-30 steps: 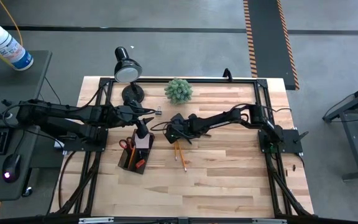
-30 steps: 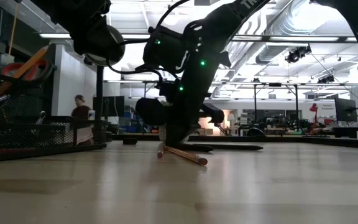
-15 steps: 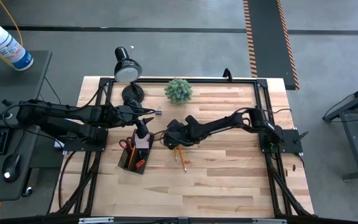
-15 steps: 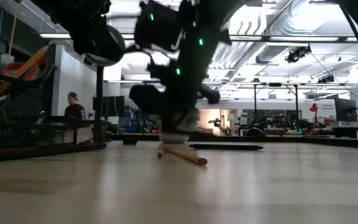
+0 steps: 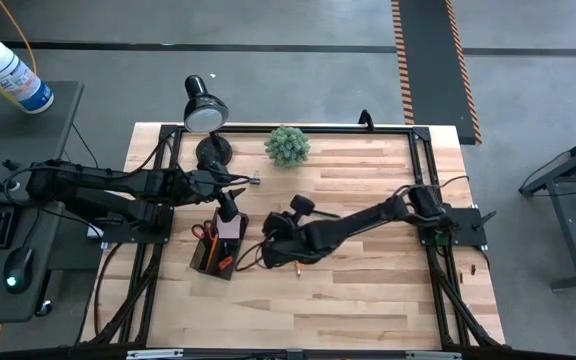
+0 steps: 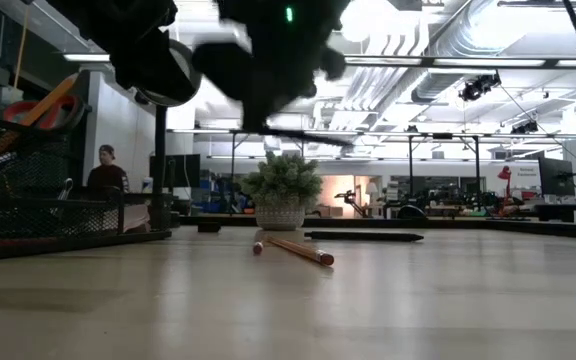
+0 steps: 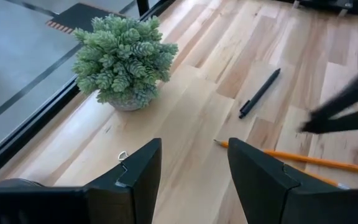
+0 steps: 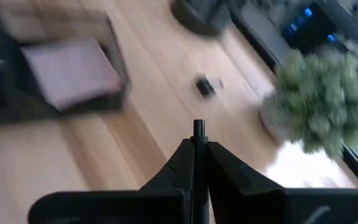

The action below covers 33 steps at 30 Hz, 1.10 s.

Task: Pick and place office supplies into organizer
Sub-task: Put the left black pen into the desk organizer

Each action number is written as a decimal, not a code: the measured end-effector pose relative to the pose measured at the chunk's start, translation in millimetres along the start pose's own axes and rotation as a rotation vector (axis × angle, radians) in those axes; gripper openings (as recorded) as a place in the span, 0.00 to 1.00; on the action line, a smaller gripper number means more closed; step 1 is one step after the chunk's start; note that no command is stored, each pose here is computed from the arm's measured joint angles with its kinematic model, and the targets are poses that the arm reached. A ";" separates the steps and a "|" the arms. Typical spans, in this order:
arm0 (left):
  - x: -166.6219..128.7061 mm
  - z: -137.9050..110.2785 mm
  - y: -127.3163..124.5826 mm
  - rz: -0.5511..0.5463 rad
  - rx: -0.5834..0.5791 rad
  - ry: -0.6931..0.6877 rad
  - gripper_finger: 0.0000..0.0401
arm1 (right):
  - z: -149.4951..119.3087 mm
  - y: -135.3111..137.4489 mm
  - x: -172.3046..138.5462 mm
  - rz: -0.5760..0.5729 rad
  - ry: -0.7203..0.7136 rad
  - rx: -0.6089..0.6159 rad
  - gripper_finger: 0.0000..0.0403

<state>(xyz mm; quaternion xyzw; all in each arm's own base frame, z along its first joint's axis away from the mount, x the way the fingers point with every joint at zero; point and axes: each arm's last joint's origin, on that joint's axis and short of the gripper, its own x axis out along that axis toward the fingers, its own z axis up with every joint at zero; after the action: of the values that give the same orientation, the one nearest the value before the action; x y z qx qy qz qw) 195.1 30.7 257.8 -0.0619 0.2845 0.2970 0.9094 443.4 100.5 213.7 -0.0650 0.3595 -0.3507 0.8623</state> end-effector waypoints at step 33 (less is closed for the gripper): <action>-2.8 -5.2 -7.8 -0.128 0.002 0.060 0.43 | 40.7 -4.1 -7.2 1.007 -1.052 0.012 0.04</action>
<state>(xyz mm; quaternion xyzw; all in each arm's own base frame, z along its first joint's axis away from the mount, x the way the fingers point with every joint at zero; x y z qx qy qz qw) 195.2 21.5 254.6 -0.0879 0.3075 0.2357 0.9177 464.6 96.4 249.2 -0.0469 -0.1180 0.1643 0.9782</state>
